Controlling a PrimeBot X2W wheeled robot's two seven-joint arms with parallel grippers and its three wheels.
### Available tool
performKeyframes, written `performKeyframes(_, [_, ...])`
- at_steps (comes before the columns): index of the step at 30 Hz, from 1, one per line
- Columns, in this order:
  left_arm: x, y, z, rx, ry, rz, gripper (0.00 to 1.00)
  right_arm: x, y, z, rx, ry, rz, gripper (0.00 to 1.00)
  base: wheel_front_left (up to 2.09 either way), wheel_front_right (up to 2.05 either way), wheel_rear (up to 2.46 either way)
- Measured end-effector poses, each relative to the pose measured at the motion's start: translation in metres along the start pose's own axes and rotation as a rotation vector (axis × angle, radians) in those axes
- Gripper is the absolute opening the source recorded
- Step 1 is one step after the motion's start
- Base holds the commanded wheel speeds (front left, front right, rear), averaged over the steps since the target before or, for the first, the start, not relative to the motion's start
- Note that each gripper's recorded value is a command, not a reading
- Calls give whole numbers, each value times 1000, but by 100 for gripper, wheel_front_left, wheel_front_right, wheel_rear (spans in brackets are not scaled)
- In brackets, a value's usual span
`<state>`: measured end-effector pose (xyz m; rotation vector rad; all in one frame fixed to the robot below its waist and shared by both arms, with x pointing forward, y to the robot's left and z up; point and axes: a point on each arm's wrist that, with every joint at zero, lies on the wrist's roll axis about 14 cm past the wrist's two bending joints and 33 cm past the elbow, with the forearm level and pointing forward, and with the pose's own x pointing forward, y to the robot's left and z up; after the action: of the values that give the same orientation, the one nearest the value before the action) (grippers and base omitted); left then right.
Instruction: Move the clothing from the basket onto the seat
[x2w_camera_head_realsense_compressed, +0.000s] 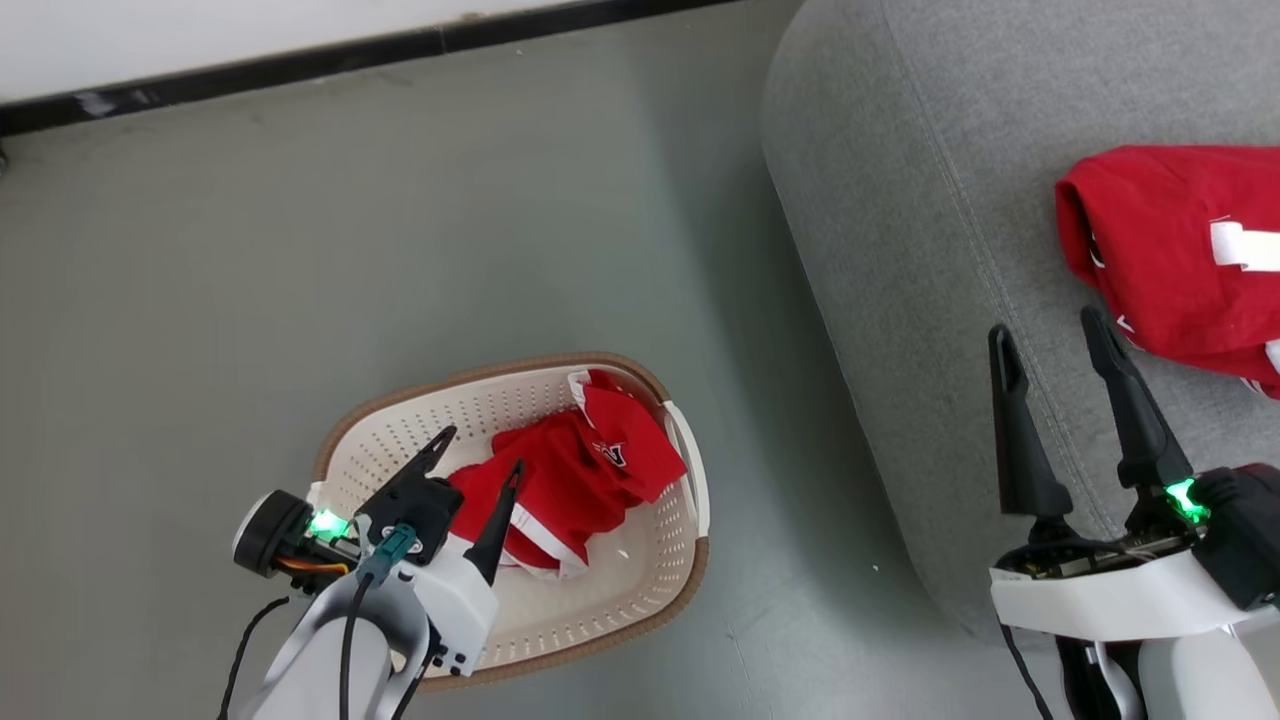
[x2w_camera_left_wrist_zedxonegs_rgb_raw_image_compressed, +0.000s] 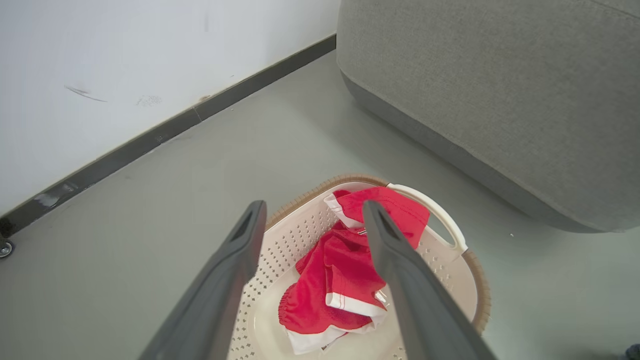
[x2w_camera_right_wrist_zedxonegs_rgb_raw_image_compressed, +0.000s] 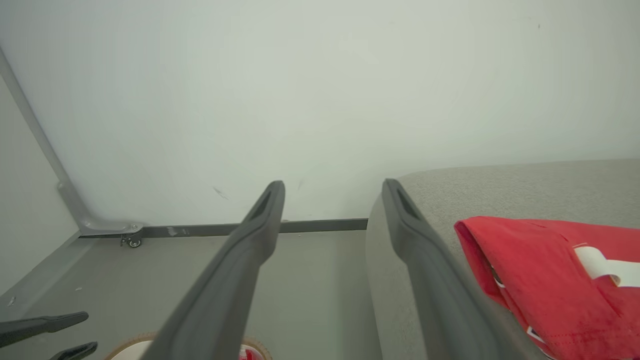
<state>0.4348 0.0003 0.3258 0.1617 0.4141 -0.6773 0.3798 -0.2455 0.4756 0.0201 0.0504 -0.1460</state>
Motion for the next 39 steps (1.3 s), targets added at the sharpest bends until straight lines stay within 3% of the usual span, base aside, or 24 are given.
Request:
performKeyframes(18, [35,-25,-67,25,179,-136,100,25,-12,-21,-6,35,-36,100,0,0,0])
performKeyframes(39, [60,-36,-125,40,329,-210,100,36,-27,-43,-19,86,-75,100,0,0,0])
